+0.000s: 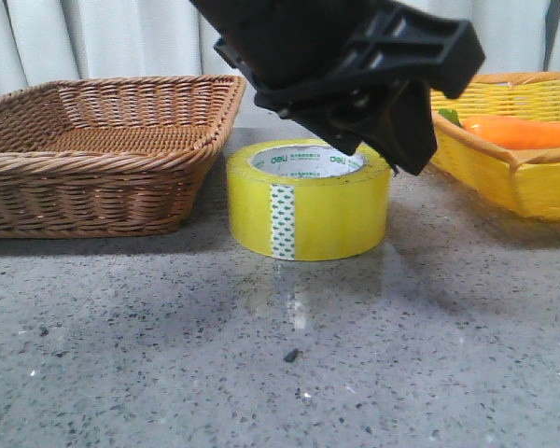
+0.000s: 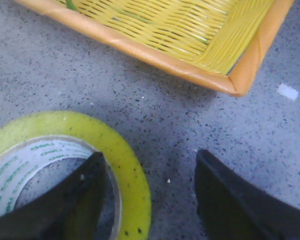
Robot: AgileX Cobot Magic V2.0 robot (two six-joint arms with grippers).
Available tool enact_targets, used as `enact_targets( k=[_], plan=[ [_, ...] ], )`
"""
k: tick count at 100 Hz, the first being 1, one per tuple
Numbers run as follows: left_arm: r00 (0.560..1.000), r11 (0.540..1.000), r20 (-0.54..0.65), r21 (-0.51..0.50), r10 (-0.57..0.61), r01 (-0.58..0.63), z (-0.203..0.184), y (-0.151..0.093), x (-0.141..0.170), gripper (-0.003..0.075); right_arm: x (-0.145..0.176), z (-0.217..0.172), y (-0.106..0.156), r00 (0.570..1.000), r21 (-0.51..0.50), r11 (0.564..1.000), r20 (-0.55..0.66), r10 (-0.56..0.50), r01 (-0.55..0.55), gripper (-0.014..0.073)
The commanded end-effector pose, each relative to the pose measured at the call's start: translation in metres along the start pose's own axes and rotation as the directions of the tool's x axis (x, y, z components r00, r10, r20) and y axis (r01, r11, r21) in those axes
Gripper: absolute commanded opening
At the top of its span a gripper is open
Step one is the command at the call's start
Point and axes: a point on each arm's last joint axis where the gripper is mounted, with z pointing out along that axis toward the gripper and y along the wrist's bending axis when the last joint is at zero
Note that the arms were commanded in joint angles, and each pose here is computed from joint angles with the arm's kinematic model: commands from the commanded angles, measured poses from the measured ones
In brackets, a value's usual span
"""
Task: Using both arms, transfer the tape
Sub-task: 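Lower the left gripper over the tape roll and grip its rim, then lift the tape roll with the left gripper toward the brown basket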
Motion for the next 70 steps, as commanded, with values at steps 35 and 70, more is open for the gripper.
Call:
enact_targets(
  k=[35, 70],
  plan=[
    [0.997, 1.0, 0.076, -0.005, 0.014, -0.014, -0.003, -0.001, -0.018, 0.0324, -0.004, -0.011, -0.003, 0.999, 0.013, 1.0, 0.05, 0.005, -0.005, -0.0074],
    [0.997, 1.0, 0.076, -0.005, 0.014, -0.014, -0.003, -0.001, -0.018, 0.0036, -0.004, -0.011, -0.003, 0.999, 0.012, 1.0, 0.052, 0.005, -0.005, -0.0074]
  ],
)
